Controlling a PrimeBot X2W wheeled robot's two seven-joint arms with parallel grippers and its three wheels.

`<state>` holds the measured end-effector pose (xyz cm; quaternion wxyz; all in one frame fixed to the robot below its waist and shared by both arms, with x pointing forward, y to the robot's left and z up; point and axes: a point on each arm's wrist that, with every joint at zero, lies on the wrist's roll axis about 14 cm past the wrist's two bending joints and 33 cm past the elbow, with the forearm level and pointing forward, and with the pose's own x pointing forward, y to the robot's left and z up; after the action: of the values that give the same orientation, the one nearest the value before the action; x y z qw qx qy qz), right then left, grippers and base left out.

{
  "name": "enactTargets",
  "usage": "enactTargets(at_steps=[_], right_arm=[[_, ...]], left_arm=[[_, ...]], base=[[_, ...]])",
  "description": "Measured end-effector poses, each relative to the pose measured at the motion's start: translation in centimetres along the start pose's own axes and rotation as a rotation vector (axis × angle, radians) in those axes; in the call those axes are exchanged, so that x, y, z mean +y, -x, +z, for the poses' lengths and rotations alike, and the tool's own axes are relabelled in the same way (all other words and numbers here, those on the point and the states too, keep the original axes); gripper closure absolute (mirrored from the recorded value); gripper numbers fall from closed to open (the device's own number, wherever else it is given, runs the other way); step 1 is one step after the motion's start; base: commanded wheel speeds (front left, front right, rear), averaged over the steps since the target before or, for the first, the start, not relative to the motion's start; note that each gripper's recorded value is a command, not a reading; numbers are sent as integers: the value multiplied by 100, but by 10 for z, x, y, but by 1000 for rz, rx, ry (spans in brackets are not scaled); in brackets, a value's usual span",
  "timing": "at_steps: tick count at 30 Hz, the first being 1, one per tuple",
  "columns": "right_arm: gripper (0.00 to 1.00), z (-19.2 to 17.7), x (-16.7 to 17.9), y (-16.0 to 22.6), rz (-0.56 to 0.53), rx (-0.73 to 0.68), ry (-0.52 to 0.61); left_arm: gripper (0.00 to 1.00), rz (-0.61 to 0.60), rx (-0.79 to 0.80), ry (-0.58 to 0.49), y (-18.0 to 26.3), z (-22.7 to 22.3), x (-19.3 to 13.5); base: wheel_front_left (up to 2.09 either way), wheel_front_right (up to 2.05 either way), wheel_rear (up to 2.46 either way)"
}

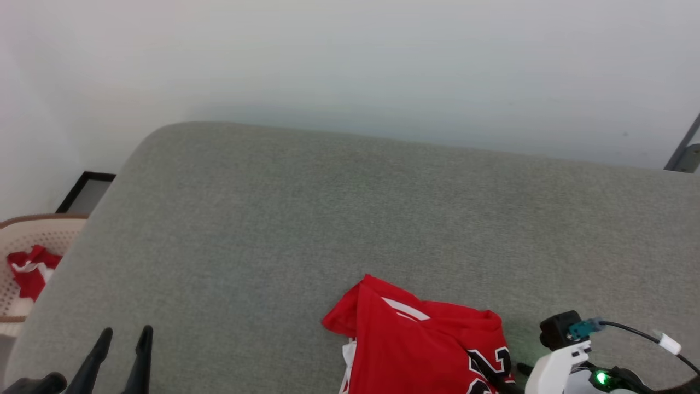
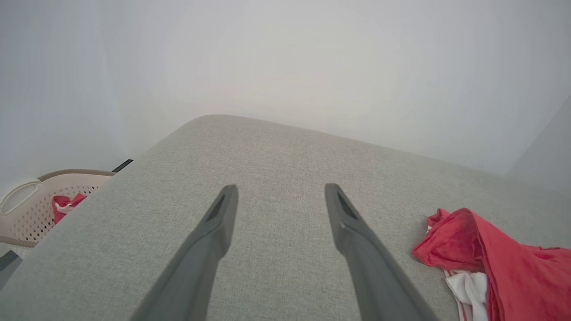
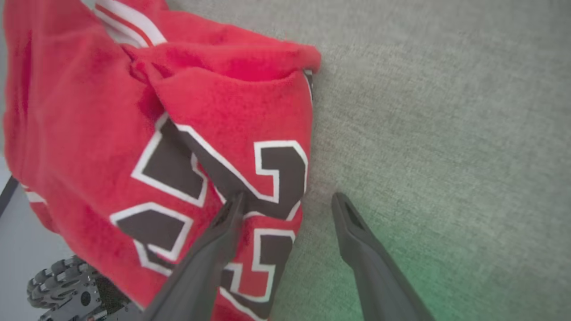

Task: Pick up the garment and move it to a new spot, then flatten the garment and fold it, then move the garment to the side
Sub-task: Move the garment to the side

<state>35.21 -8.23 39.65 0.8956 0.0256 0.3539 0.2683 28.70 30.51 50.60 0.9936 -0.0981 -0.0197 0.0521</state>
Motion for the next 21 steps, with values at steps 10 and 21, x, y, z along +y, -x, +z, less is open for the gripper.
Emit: enactTargets(at_steps=[10,21], right_arm=[[100,-7,9,-21,26,158,13],[100,13,4,-27,14,124,-12]], left_arm=[[0,19,6,2,1,-1,5],[0,8,10,2,-9,-2,1]], base=[[0,0,0],[0,0,0]])
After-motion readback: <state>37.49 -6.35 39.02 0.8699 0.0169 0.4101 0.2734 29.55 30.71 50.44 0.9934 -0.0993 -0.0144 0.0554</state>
